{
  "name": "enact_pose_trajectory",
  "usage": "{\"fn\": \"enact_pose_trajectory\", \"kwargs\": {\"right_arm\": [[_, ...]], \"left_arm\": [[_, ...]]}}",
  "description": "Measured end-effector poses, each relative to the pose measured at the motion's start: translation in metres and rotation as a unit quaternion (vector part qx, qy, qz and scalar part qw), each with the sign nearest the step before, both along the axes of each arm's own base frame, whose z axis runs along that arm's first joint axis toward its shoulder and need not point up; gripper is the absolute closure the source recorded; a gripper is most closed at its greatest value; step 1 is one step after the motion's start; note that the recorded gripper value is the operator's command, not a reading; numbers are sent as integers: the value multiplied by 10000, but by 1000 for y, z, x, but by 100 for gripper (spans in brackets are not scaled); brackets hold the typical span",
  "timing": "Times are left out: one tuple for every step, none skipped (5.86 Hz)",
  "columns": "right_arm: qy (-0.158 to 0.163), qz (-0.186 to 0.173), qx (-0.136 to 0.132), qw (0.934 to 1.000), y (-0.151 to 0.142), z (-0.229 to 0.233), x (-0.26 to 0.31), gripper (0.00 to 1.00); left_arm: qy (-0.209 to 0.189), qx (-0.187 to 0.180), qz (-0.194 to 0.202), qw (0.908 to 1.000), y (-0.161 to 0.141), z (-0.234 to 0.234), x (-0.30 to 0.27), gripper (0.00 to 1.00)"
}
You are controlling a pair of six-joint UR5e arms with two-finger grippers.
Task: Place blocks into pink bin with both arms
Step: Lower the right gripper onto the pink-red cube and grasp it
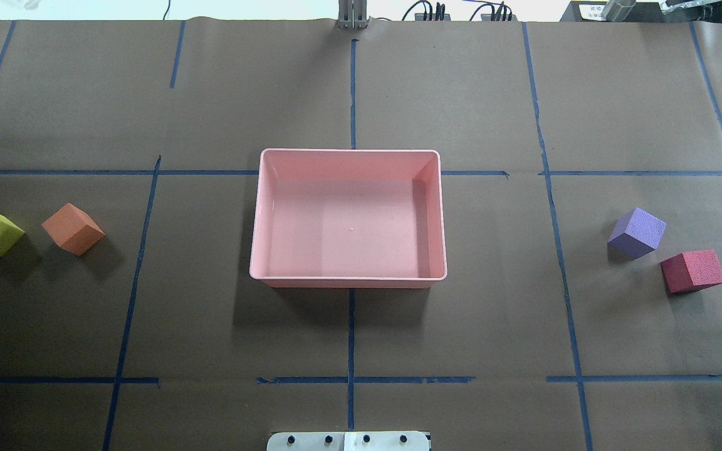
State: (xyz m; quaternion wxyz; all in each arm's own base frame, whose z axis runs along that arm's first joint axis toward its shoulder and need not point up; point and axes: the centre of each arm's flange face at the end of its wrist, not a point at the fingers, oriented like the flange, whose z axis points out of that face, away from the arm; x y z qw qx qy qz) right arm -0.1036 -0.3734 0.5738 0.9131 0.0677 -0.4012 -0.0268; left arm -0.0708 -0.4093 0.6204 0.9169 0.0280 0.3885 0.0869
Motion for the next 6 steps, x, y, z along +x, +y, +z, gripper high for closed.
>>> {"fn": "enact_pose_trajectory", "kwargs": {"right_arm": [[27, 33, -1, 10000, 0, 3, -16, 0], [79, 26, -11, 10000, -2, 6, -33, 0], [156, -33, -21, 9999, -2, 11, -47, 0], [233, -123, -40, 9996, -1, 18, -59, 0], [304, -226, -90, 9992, 2, 27, -67, 0], [374, -332, -152, 9986, 4, 39, -76, 1]], "left_arm": [[4, 0, 0, 10000, 0, 0, 0, 0], [5, 0, 0, 10000, 0, 0, 0, 0], [5, -2, 0, 10000, 0, 0, 0, 0], [5, -6, 0, 10000, 0, 0, 0, 0], [4, -12, 0, 10000, 0, 1, 0, 0], [3, -22, 0, 10000, 0, 2, 0, 0]]}}
